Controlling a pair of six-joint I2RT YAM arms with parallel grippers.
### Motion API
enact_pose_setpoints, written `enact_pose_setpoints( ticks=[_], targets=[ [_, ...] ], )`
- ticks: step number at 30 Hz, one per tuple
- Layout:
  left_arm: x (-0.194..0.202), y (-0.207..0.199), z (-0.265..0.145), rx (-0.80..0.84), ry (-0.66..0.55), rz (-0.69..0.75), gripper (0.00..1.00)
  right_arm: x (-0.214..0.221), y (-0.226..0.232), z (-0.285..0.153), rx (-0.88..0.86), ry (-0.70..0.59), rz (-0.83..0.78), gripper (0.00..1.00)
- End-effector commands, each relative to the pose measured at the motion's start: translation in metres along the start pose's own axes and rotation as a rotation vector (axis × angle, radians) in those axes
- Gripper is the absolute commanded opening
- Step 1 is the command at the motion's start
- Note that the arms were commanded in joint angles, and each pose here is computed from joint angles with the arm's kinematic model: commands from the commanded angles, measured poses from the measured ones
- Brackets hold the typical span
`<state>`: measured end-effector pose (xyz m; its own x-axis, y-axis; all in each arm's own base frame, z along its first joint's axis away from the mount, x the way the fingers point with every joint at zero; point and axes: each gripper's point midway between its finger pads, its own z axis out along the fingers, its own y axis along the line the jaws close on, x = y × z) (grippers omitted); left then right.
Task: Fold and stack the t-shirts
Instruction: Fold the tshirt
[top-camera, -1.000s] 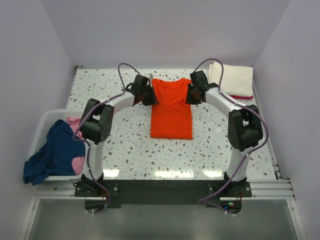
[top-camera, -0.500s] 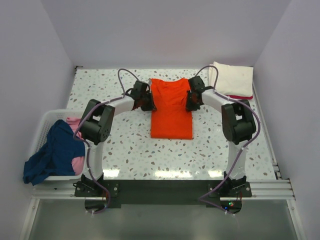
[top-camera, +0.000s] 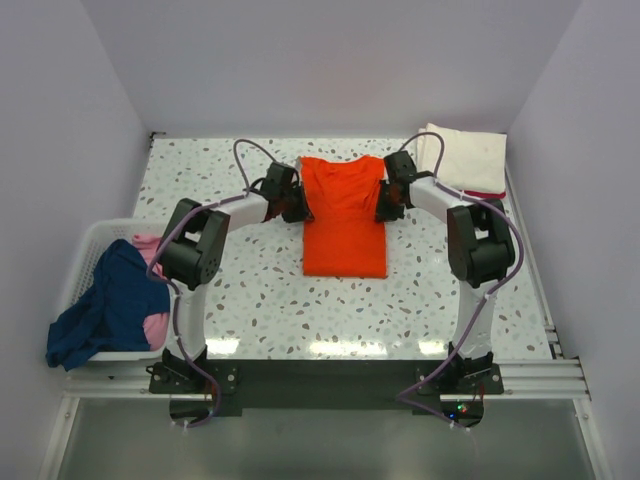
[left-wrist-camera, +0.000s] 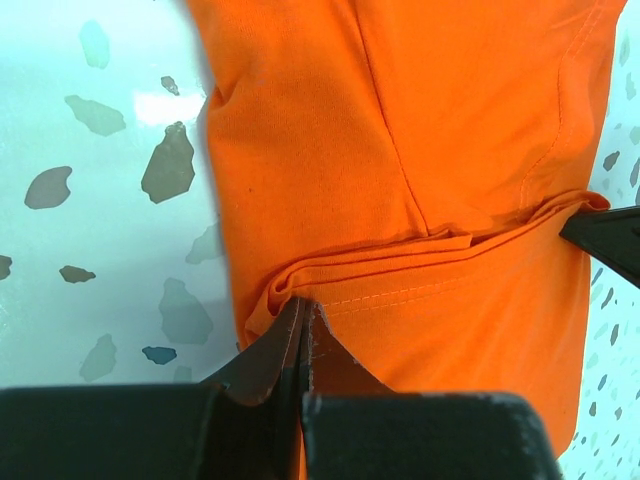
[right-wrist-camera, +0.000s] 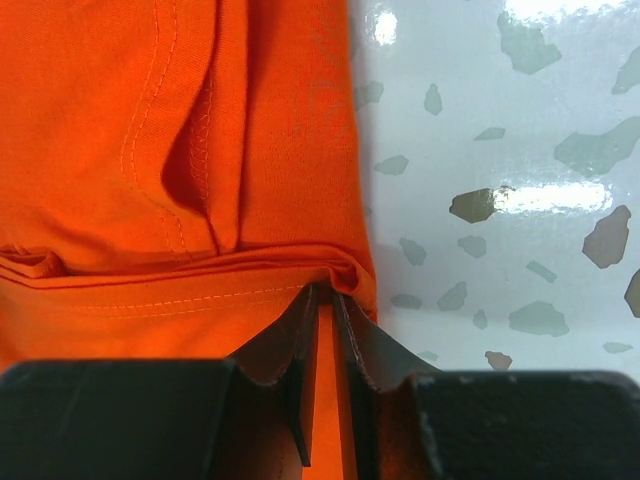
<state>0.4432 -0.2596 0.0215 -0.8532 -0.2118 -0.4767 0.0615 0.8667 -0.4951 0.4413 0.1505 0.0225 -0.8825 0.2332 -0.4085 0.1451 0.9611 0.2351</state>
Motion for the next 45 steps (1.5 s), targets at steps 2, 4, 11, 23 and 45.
enact_pose_setpoints(
  ticks=[2, 4, 11, 23, 45],
  targets=[
    [0.004, 0.021, -0.005, -0.069, -0.003, -0.017, 0.0, 0.009, -0.019, 0.005, 0.05, 0.025, 0.017, 0.15],
    [0.007, 0.022, -0.005, -0.07, -0.002, -0.024, 0.0, 0.013, -0.02, 0.006, 0.049, 0.032, 0.018, 0.15],
    [0.023, 0.027, -0.01, -0.069, 0.019, -0.046, 0.0, 0.031, -0.027, 0.002, 0.052, 0.038, 0.031, 0.14],
    [0.059, 0.035, -0.032, -0.07, 0.036, -0.071, 0.0, 0.078, -0.037, -0.006, 0.021, 0.088, 0.05, 0.12],
    [0.058, 0.024, -0.081, -0.052, -0.004, 0.001, 0.01, 0.082, -0.021, -0.065, -0.028, 0.021, -0.023, 0.25]
  ],
)
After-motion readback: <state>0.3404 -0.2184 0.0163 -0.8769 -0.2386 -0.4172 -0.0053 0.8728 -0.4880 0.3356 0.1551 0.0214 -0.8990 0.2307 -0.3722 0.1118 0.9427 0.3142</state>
